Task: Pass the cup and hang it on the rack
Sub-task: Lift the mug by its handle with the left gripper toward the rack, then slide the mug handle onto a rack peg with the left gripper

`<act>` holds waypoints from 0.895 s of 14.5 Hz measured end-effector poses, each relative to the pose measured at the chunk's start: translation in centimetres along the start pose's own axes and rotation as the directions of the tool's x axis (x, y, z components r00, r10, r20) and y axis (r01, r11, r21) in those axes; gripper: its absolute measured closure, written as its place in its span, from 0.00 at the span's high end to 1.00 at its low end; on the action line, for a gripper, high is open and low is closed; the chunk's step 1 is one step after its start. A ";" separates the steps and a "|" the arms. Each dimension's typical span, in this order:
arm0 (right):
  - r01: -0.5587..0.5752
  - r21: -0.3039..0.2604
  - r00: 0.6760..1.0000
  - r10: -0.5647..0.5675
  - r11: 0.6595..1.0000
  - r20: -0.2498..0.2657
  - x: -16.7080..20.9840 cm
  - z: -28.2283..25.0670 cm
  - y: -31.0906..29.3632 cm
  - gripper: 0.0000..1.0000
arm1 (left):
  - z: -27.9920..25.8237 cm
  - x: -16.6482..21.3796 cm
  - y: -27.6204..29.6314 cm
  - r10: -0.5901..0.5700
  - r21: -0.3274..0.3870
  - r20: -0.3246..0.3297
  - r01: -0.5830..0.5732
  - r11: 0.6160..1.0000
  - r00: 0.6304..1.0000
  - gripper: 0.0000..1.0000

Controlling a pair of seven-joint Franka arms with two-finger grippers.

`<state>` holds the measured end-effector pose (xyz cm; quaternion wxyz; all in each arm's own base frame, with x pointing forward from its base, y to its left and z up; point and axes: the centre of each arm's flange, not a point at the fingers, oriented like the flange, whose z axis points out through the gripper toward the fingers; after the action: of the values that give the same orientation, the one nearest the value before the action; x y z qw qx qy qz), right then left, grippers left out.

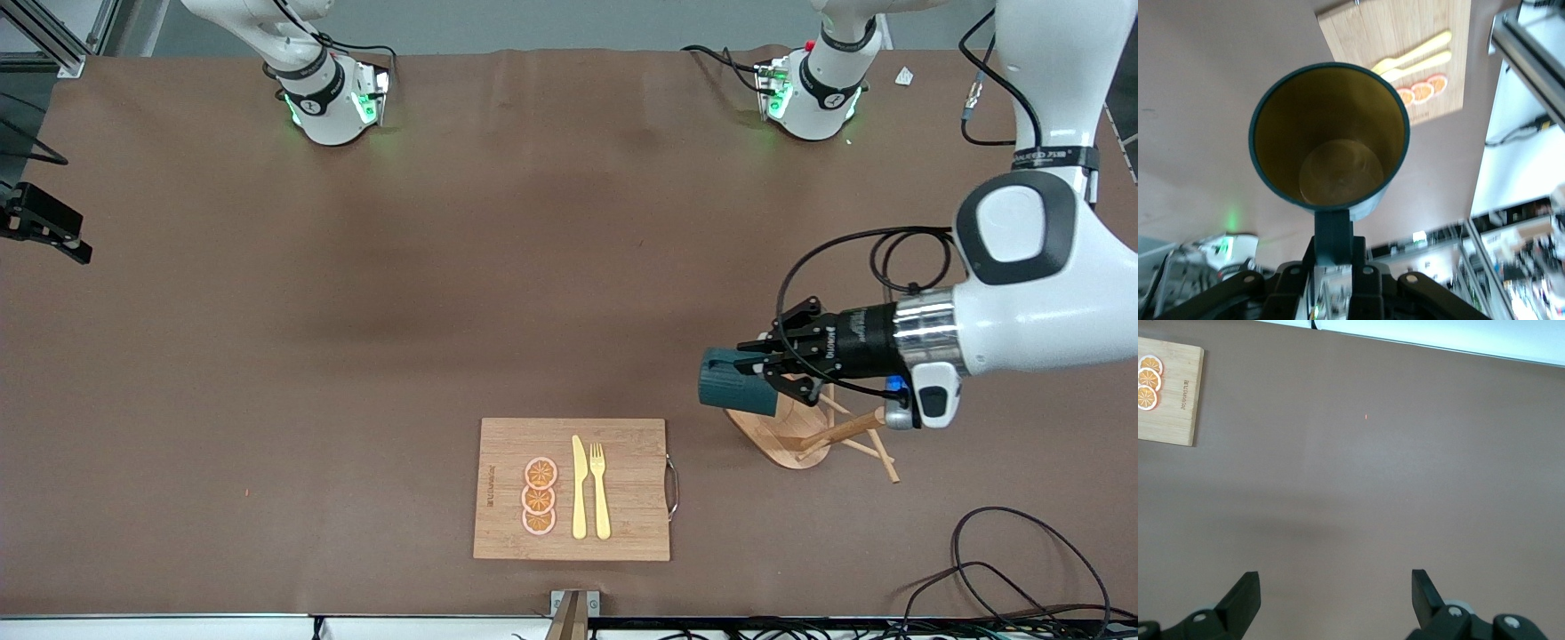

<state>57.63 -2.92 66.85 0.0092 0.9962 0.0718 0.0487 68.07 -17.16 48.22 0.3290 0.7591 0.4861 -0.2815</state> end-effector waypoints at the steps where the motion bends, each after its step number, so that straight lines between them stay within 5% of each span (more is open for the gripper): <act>1: 0.001 0.000 1.000 -0.001 1.000 0.000 0.0 0.0 0.0 1.00 | -0.4 1.3 -0.4 0.022 0.011 0.032 -0.022 1.000 0.999 0.21; 7: 0.001 0.000 1.000 -0.001 1.000 0.000 0.0 0.0 0.0 1.00 | -1.2 7.8 -2.4 0.099 0.011 0.219 -0.104 0.995 0.971 0.21; 13: 0.001 0.000 1.000 -0.001 1.000 0.000 0.0 0.0 0.0 1.00 | -2.1 10.8 -3.6 0.080 0.020 0.258 -0.088 0.996 0.963 0.21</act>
<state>57.63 -2.90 66.84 0.0092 0.9962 0.0724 0.0484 68.91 -8.42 40.66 0.3891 0.7412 0.4023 -0.3707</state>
